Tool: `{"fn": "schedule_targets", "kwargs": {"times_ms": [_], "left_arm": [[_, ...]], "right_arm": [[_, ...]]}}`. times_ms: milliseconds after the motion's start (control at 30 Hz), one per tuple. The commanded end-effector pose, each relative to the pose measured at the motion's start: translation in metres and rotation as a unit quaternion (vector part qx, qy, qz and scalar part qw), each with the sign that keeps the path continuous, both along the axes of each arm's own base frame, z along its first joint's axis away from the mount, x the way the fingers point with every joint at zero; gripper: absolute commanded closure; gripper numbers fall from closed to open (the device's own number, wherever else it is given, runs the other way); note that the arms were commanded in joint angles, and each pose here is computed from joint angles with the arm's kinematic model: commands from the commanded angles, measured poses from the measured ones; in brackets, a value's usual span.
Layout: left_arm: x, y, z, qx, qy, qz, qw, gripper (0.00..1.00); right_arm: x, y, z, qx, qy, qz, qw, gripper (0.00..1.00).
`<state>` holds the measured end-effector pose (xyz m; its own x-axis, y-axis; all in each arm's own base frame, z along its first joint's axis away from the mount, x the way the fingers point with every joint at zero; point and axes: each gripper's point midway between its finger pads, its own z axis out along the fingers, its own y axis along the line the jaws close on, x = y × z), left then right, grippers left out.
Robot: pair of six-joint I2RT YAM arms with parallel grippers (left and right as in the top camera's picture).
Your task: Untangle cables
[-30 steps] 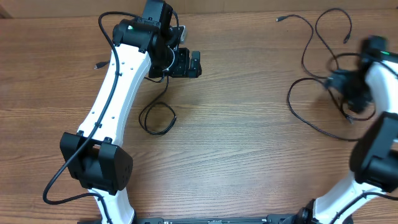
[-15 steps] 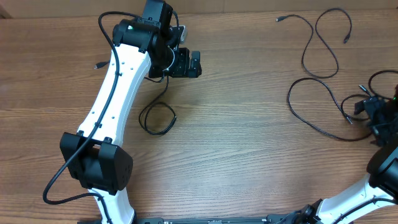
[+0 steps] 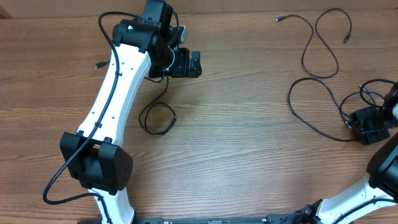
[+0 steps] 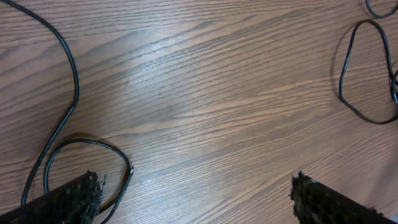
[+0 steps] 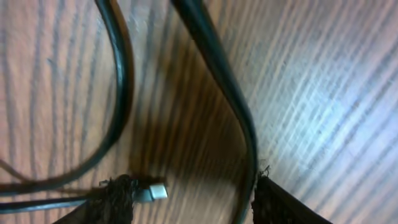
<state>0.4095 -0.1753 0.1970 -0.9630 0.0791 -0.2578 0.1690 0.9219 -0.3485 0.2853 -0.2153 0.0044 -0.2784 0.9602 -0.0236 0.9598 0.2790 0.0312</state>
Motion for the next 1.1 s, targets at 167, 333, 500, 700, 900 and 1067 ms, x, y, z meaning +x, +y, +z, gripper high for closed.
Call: {"fn": "schedule_targets", "kwargs": {"times_ms": [167,333,500,700,900,1067], "left_arm": [[0.003,-0.002,0.011,-0.003,-0.015,0.003,1.000,0.01],[0.003,-0.002,0.011,-0.003,-0.015,0.003,1.000,0.00],[0.003,-0.002,0.011,-0.003,-0.015,0.003,1.000,0.00],[0.003,-0.002,0.011,-0.003,-0.015,0.003,1.000,0.00],[0.003,-0.002,0.011,-0.003,-0.015,0.003,1.000,0.00],[0.003,-0.002,0.011,-0.003,-0.015,0.003,1.000,0.01]], "right_arm": [[0.003,0.011,-0.014,0.023,-0.015,-0.002,1.000,0.39],[0.028,0.013,-0.011,0.033,-0.071,0.005,0.997,0.40],[0.040,0.009,-0.009,0.021,-0.092,0.012,0.995,0.48],[0.050,0.004,-0.007,0.009,-0.110,0.015,0.994,0.48],[0.059,-0.007,0.015,0.000,-0.117,0.018,0.993,0.34],[0.078,-0.020,0.067,-0.016,-0.133,0.041,0.990,0.27]]}}
